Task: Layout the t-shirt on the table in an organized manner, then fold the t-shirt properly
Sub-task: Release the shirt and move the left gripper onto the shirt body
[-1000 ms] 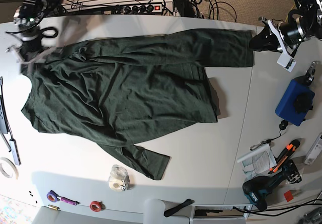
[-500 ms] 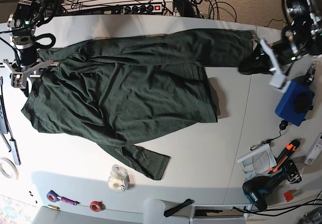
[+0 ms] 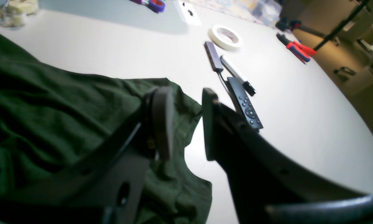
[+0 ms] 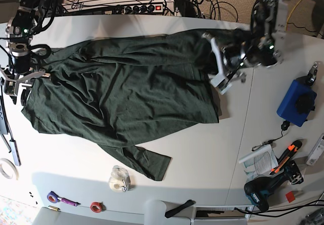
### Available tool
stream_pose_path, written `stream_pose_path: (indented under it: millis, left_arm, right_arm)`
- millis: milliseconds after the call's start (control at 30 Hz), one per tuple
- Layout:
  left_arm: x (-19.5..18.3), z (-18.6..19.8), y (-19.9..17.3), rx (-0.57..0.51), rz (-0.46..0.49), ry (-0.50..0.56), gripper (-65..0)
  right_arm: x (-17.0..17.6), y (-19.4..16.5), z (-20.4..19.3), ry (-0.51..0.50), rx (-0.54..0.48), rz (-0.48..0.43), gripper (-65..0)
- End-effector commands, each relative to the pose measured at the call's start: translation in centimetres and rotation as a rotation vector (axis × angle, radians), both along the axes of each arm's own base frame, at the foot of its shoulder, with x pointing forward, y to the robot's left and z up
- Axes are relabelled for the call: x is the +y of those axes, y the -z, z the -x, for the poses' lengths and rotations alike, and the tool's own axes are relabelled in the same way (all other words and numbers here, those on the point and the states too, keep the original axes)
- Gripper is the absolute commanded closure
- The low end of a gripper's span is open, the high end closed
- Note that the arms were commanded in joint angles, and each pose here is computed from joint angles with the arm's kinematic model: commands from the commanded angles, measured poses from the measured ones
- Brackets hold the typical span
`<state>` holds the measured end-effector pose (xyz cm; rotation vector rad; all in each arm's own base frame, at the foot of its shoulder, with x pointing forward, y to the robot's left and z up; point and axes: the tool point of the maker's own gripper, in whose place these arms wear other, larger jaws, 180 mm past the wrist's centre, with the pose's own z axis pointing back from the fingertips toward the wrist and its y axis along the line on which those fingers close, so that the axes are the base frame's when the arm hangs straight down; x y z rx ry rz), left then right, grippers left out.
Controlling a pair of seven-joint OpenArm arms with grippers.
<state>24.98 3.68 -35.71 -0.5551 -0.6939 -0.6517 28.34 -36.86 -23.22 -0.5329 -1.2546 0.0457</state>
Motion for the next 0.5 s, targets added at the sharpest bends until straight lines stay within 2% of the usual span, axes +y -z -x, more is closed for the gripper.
stream_pose_path:
  millis: [0,133,200,333,467]
  left_arm:
    - [-0.4,-1.1,-1.3,-0.051,0.018,-0.009,-11.2]
    - [-0.8,-2.6,-1.9,-0.092,-0.002,-0.026,-7.2]
    - [-0.8,-2.7,-1.9,-0.095,-0.011,-0.027,-0.7]
    - [-1.4,-2.3,-1.5,-0.082,0.001,-0.032,0.0]
    - [-2.3,-2.4,-0.8,-0.056,0.044,-0.059,0.0]
  right_arm:
    - [-1.1,-1.4,-0.5,0.011,-0.037,0.035,-16.0]
    - [-4.9,0.9,-1.2,0.081,0.015,0.015,-16.0]
    - [-6.7,1.7,-1.5,0.111,0.024,0.009,-16.0]
    - [-9.6,2.4,-2.3,0.163,0.019,-0.009,-16.0]
    - [-11.2,2.7,-3.3,0.201,-0.002,-0.05,-16.0]
